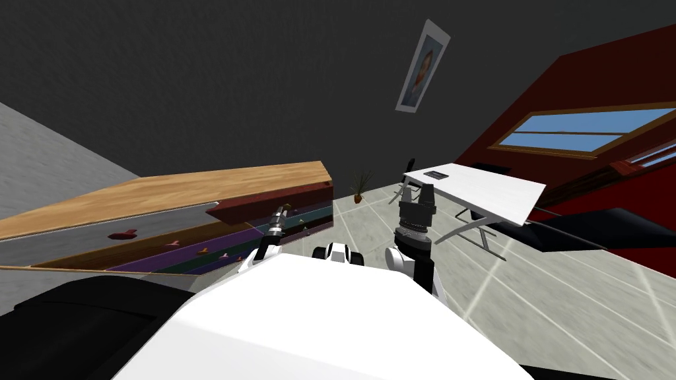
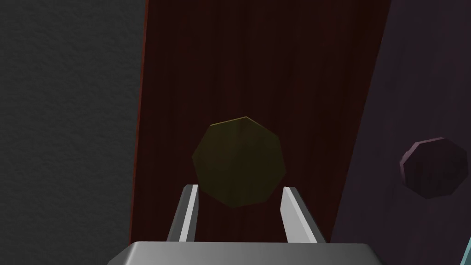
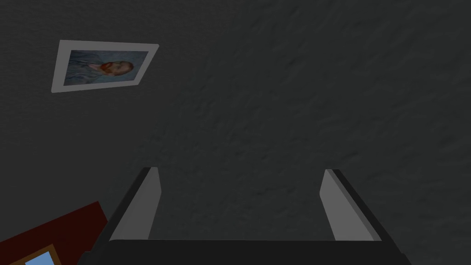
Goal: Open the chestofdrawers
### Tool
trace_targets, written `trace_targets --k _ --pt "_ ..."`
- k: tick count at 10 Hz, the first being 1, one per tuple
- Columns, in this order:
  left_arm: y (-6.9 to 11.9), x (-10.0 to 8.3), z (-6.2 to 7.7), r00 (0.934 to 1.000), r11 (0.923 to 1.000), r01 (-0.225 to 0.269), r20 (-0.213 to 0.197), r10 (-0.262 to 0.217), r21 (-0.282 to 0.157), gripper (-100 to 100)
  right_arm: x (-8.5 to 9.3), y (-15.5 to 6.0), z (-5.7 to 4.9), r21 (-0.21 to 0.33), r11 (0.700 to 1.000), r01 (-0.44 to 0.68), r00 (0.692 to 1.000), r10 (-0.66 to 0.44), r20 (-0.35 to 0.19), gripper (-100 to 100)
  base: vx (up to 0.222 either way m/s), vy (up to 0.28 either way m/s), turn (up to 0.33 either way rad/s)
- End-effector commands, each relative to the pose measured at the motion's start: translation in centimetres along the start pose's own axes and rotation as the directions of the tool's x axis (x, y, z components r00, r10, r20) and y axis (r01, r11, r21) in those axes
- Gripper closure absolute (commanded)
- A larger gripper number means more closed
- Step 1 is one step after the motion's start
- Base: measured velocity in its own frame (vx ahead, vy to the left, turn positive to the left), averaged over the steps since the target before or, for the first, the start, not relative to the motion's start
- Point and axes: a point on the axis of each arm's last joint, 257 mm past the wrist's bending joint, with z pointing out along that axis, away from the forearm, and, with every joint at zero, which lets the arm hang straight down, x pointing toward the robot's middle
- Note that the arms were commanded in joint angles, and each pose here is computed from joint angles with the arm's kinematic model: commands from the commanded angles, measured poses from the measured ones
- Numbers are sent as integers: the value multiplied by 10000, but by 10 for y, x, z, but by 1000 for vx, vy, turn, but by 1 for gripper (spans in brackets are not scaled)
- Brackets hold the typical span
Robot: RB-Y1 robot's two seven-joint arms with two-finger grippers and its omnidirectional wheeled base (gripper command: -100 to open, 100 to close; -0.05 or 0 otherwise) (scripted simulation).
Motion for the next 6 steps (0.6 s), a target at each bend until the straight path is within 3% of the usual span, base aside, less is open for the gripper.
trace_targets --k 1,4,6 --pt "2 1 -5 10000 10000 4 -40 -4 -73 100 0 0 0 2 10000 2 10000 -2 -1 0 -125 -80 20" --pt "-1 3 -10 9999 10000 6 -117 -7 -65 100 0 0 0 0 10000 0 10000 0 0 0 -187 -117 29" --pt "2 3 -15 9999 9999 2 -126 -4 -147 100 0 0 0 2 10000 2 10000 -2 -1 0 -98 -46 13"
